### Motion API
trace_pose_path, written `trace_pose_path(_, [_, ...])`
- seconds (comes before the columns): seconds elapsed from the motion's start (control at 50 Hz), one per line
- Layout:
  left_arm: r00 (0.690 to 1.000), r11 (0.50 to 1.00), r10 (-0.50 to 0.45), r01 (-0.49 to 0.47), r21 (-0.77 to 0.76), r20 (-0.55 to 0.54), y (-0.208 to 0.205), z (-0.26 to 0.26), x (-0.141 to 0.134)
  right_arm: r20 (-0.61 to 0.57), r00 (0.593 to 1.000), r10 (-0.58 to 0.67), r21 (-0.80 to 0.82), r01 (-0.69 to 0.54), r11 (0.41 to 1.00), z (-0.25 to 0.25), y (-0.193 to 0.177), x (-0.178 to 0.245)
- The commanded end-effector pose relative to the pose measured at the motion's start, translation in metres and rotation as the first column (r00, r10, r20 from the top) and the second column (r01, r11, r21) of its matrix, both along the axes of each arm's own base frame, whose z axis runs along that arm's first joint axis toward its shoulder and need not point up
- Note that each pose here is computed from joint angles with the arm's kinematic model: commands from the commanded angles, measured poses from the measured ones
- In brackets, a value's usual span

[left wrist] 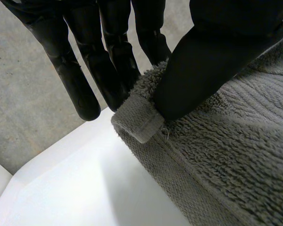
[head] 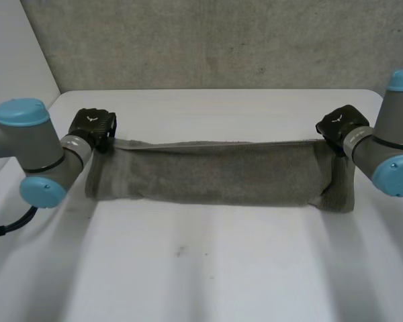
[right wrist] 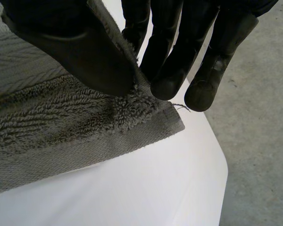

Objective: Fold the towel.

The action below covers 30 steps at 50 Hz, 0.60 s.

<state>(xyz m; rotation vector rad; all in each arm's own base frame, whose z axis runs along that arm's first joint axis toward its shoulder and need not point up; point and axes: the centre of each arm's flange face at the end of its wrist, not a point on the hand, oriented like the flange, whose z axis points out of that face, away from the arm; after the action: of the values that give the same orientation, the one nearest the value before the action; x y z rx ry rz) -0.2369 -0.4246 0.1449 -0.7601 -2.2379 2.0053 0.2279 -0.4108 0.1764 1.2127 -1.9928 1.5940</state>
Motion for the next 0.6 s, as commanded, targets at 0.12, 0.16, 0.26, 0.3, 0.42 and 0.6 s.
trace_pose_path(0.12, [1.000,0.999,0.027,-0.027,-0.035,0.001,-0.029,-0.024,-0.006,0.000,1.000,0.001,-0.031,-0.001,1.000,-0.029,-0.023,0.009])
trace_pose_path(0.16, [1.000,0.999,0.027,-0.027,-0.035,0.001,-0.030,-0.026,-0.006,-0.002,1.000,0.001,-0.030,-0.001,1.000,-0.033,-0.024,0.009])
trace_pose_path(0.26, [1.000,0.999,0.021,-0.021,-0.029,0.003,-0.029,-0.029,-0.009,-0.004,1.000,-0.017,-0.039,0.017,0.999,-0.035,-0.028,0.009])
trace_pose_path(0.3, [1.000,0.999,0.018,-0.017,-0.035,0.006,-0.025,-0.026,-0.015,-0.004,1.000,-0.029,-0.053,0.029,0.998,-0.034,-0.030,0.009])
trace_pose_path(0.42, [1.000,0.996,0.021,-0.022,-0.083,-0.013,-0.021,0.003,-0.020,0.044,0.996,-0.075,-0.173,0.081,0.982,-0.008,-0.042,0.008])
trace_pose_path(0.6, [0.999,0.993,0.043,-0.046,-0.111,-0.032,0.000,0.052,-0.014,0.254,0.964,-0.078,-0.261,0.146,0.954,0.071,-0.030,0.004])
